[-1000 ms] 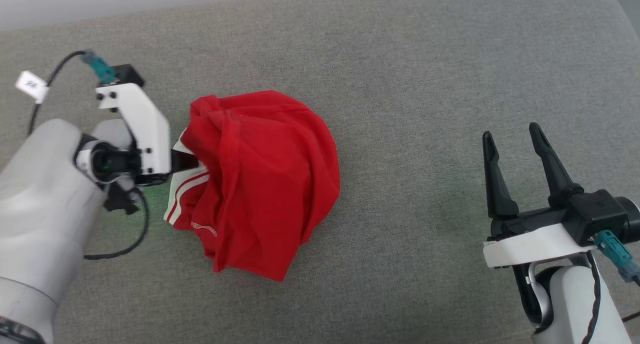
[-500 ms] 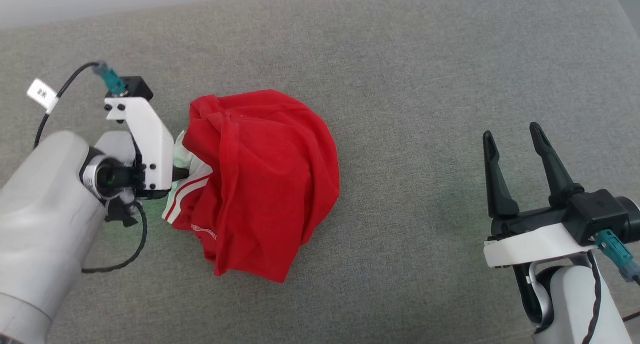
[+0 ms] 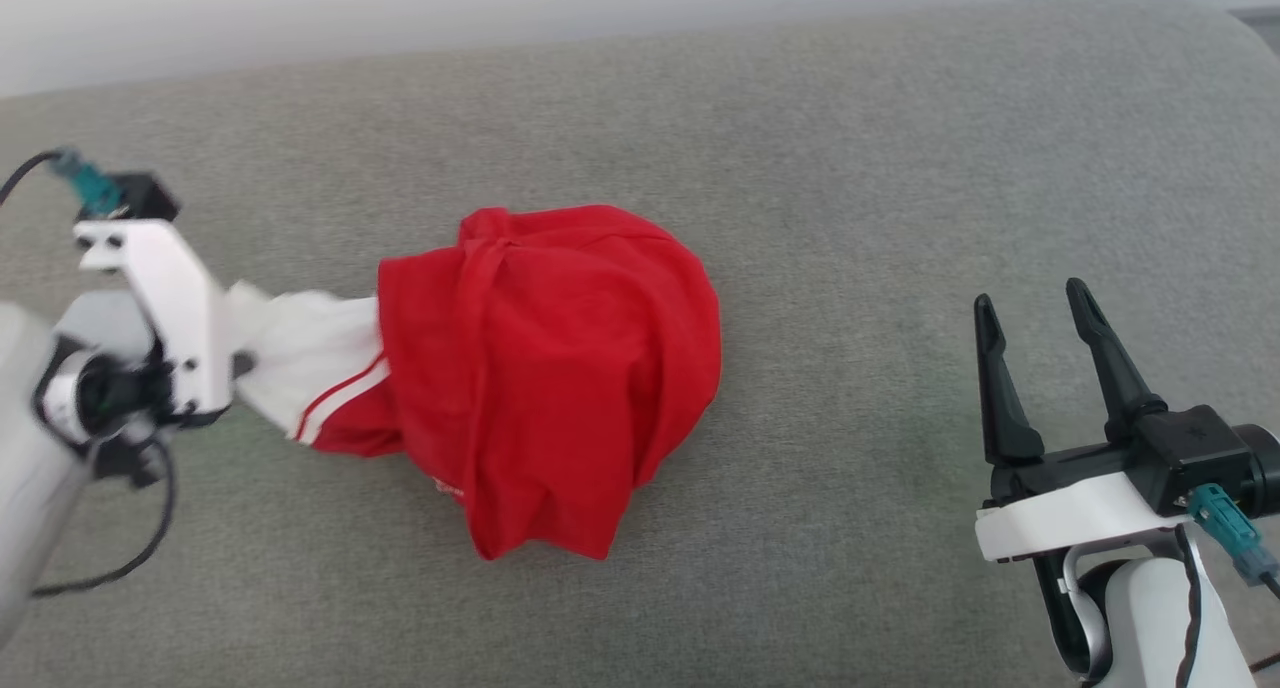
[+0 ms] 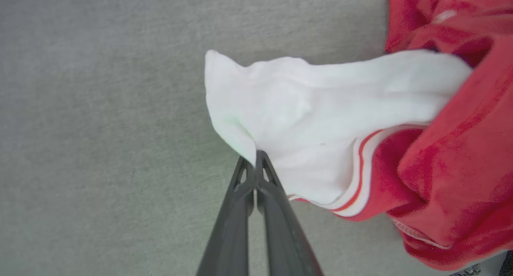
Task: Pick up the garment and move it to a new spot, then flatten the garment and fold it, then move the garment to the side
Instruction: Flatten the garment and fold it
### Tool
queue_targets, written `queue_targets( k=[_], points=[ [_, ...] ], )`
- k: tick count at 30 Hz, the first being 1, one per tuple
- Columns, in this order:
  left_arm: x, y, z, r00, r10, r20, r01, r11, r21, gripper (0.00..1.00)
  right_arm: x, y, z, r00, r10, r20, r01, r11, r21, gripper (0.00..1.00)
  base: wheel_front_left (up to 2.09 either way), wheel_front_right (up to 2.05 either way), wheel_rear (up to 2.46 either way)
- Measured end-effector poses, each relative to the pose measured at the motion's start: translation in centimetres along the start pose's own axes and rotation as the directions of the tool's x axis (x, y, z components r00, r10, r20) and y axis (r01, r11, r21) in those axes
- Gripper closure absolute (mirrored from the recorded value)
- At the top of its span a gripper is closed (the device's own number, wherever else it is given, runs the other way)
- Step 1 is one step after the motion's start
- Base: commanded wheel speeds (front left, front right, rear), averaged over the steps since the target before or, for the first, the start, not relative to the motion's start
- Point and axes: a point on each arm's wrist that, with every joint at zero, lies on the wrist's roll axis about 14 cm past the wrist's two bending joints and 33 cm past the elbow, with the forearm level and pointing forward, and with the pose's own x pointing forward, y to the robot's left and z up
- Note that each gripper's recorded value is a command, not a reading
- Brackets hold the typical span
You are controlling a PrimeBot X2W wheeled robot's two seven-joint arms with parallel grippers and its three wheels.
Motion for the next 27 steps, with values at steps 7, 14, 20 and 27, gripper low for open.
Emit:
queue_targets(
  k=[7, 14, 20, 27],
  points=[
    [-1.1, 5.3, -5.5, 0.977, 0.169, -0.130, -0.178, 0.982, -0.059, 1.00, 0.4, 0.9, 0.1, 1.000, 0.024, 0.004, -0.024, 1.000, 0.005, 0.00, 0.00, 0.00, 0.00],
    [-0.4, 5.8, -9.9, 0.956, 0.170, -0.240, -0.203, 0.971, -0.122, 1.00, 0.5, 1.0, -0.2, 1.000, 0.028, -0.001, -0.028, 1.000, 0.007, 0.00, 0.00, 0.00, 0.00],
    [-0.7, 5.1, -7.9, 0.975, 0.155, -0.161, -0.175, 0.977, -0.121, 0.00, 0.7, 1.1, 0.1, 0.999, 0.031, 0.007, -0.031, 0.999, 0.008, 0.00, 0.00, 0.00, 0.00],
    [-2.9, 3.7, -2.8, 0.989, 0.145, -0.026, -0.146, 0.988, -0.046, 0.00, 0.6, 1.1, 0.4, 0.999, 0.030, 0.014, -0.030, 0.999, 0.010, 0.00, 0.00, 0.00, 0.00]
  ],
)
